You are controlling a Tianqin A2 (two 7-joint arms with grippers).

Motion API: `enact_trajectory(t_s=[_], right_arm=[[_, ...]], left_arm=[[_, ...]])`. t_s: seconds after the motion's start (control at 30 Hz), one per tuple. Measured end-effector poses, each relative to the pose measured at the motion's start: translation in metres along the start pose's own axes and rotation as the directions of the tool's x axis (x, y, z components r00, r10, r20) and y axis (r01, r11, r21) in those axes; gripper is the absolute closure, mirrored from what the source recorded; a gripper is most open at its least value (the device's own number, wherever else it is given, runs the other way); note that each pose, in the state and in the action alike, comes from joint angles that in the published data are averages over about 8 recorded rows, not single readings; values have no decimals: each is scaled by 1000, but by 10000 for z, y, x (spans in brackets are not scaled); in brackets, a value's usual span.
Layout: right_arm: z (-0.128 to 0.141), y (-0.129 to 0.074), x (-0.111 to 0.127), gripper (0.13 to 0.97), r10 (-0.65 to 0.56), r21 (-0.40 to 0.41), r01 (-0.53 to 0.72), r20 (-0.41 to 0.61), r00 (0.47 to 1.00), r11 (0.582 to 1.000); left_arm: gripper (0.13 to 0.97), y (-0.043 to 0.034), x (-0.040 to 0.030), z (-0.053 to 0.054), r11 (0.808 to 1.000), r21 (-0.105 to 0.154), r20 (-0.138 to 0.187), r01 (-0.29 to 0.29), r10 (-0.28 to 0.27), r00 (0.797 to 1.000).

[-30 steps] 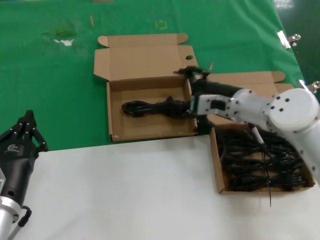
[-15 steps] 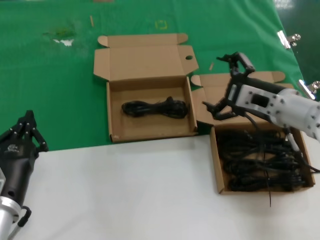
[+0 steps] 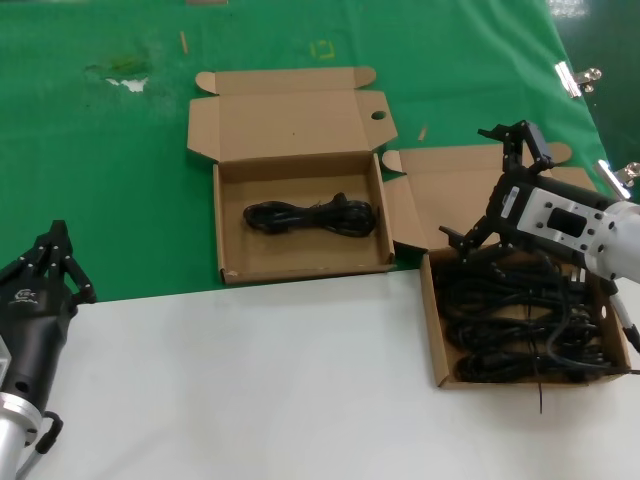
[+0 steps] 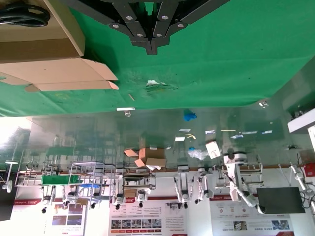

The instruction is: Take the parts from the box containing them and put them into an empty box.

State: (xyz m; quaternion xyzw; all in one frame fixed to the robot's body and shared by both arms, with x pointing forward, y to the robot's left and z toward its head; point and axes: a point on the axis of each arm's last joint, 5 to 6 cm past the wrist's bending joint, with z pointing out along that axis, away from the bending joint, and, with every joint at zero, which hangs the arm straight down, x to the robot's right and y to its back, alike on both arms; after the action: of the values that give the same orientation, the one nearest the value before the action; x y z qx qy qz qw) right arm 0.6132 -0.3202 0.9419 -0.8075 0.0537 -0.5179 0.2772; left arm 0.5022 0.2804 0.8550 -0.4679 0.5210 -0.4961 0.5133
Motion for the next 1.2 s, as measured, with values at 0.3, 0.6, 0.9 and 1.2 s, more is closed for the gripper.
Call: enact_trajectory(t_s=[0.3, 0.6, 0.9, 1.2], right_arm=[[-2, -15, -65, 166, 38, 19, -37, -19, 999, 999], [-6, -58, -221, 143, 134, 66, -130, -65, 989, 989], [-28, -97, -389, 130, 248, 114, -236, -113, 962, 965], [-66, -125, -551, 130, 361, 155, -338, -159, 919, 928]], left_arm=[[957, 0, 0, 0, 1000, 0, 0, 0, 0, 1000], [949, 0, 0, 0, 1000, 0, 0, 0, 0, 1000], [897, 0, 0, 0, 1000, 0, 0, 0, 0, 1000], [821, 0, 0, 0, 1000, 0, 0, 0, 0, 1000]])
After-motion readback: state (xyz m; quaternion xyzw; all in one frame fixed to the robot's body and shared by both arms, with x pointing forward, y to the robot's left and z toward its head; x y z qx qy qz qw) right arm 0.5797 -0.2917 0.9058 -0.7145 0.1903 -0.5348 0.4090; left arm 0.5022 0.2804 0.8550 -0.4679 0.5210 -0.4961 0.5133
